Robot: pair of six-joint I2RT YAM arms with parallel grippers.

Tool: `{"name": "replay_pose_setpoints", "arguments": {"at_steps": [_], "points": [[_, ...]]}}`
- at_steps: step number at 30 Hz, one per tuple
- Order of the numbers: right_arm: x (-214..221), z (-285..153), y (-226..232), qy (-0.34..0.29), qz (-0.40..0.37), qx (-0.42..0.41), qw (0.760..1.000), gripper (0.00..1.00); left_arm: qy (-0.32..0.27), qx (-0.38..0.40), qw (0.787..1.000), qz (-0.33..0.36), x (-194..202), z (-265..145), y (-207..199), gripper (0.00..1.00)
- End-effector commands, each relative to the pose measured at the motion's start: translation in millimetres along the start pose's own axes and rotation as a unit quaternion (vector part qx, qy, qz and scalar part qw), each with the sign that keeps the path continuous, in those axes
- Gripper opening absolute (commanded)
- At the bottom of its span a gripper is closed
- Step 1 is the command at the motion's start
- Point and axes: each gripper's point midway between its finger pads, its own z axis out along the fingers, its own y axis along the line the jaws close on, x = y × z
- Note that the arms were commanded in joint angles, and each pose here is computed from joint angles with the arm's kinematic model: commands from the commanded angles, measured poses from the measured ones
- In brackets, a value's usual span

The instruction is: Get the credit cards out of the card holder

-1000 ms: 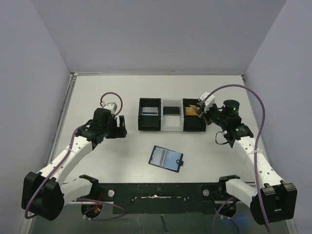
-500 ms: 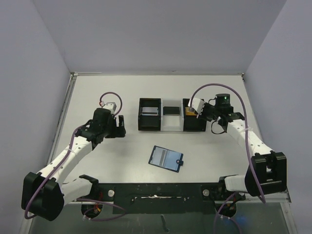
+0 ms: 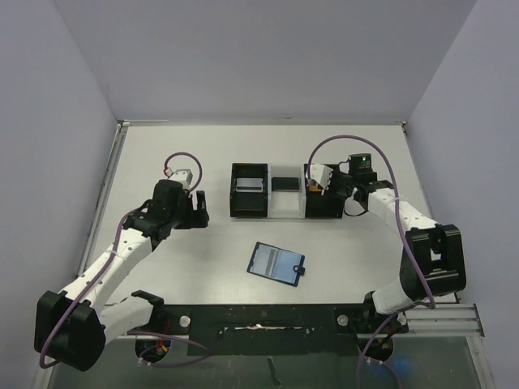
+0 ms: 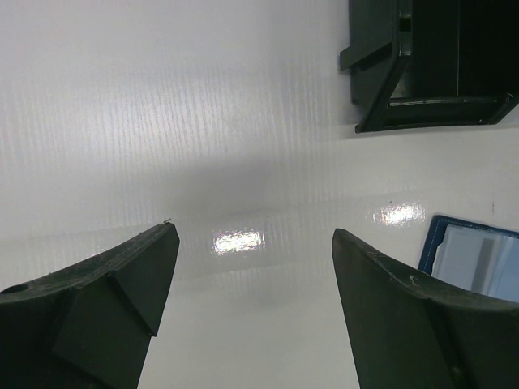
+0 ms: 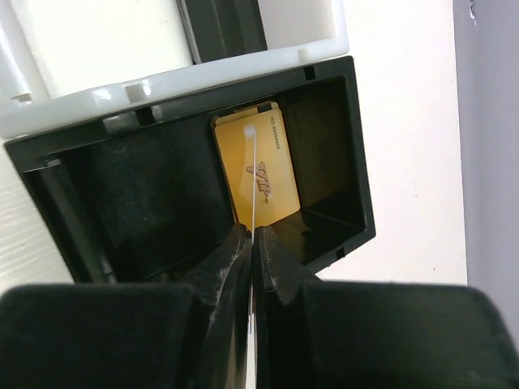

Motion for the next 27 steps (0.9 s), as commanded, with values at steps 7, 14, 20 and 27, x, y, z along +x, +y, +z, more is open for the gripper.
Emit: {"name": "replay_pose_setpoints", "arguments": {"at_steps": [7, 14, 20, 27], "points": [[-17.3, 25.1, -48.7, -0.004, -0.057, 0.027, 0.998, 0.01, -0.049, 0.014, 0.999, 0.006, -25.4, -5.8, -5.6, 0.77], [-1.8, 48.2, -50.9, 0.047, -0.059, 0.014, 0.997, 0.00, -0.038, 0.022, 0.999, 0.008, -22.3, -2.5, -8.3, 0.77], [2.1, 60.9, -51.7, 0.048, -0.068, 0.015, 0.996, 0.00, -0.042, 0.017, 0.999, 0.007, -23.2, -3.2, -6.1, 0.77], [11.3, 69.9, -56.6, 0.067, -0.074, 0.029, 0.995, 0.05, -0.037, 0.016, 0.999, 0.009, -22.2, -1.6, -5.7, 0.77]]}}
